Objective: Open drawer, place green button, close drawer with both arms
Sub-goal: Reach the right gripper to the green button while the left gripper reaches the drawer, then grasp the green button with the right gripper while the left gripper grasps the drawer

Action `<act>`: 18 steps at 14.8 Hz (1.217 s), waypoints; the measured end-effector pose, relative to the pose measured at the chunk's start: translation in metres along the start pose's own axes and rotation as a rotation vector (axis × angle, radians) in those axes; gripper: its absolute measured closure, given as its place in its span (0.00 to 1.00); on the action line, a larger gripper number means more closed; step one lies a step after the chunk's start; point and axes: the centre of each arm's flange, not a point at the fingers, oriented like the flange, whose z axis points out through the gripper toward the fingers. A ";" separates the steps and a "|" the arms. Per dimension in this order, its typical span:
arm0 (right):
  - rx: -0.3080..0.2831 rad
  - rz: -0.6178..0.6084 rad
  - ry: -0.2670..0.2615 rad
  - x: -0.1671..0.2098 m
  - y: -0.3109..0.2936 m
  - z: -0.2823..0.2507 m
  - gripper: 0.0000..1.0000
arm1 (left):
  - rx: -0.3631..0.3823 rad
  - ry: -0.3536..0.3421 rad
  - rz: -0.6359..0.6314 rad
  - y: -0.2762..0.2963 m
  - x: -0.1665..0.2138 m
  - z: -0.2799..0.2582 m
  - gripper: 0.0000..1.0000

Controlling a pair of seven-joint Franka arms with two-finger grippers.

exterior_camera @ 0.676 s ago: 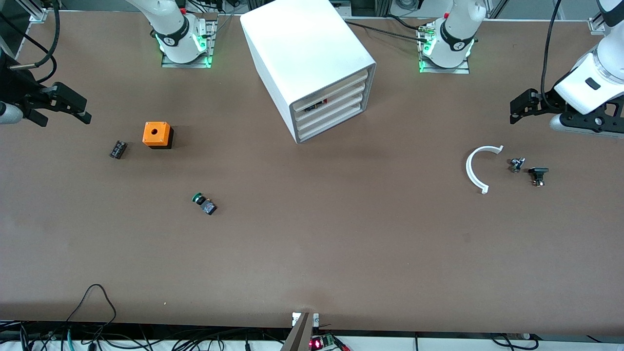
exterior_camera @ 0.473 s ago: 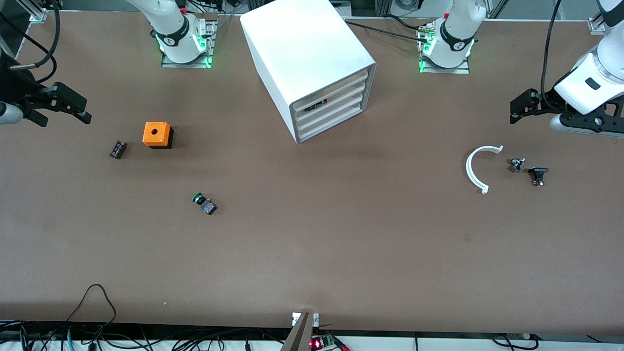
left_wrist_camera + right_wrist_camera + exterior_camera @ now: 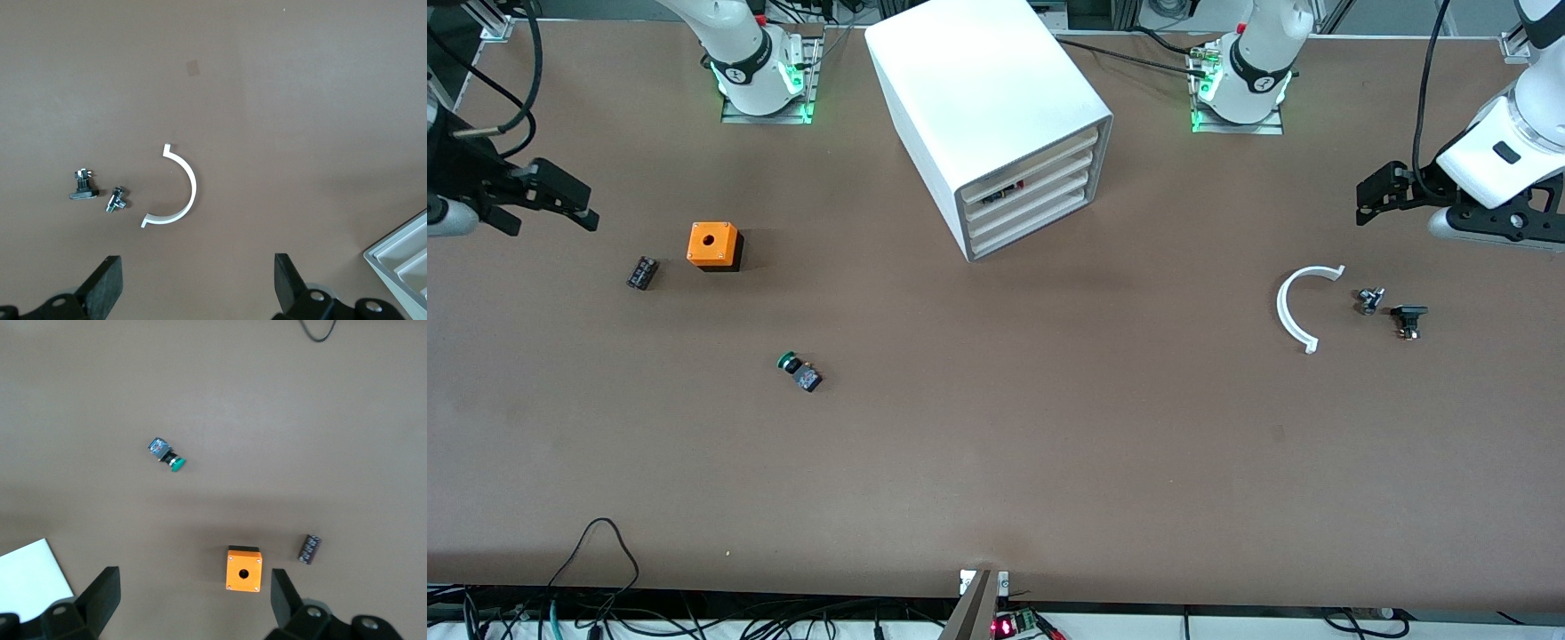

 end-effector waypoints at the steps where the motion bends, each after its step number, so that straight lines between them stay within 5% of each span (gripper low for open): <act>1: 0.009 -0.014 -0.017 0.004 -0.001 0.010 0.00 | -0.001 -0.015 0.001 0.000 -0.002 0.001 0.00; 5: 0.031 -0.157 -0.081 0.020 -0.005 0.051 0.00 | -0.059 -0.073 0.003 0.008 -0.008 0.006 0.00; 10: 0.115 -0.283 -0.107 0.042 -0.018 0.101 0.00 | -0.247 -0.249 0.032 0.032 -0.020 0.030 0.00; 14: 0.111 -0.403 -0.104 0.058 -0.041 0.139 0.00 | -0.511 -0.326 0.106 0.054 -0.012 0.066 0.00; 18: 0.090 -0.500 -0.075 0.077 -0.064 0.194 0.00 | -0.862 -0.244 0.113 0.043 -0.003 0.134 0.00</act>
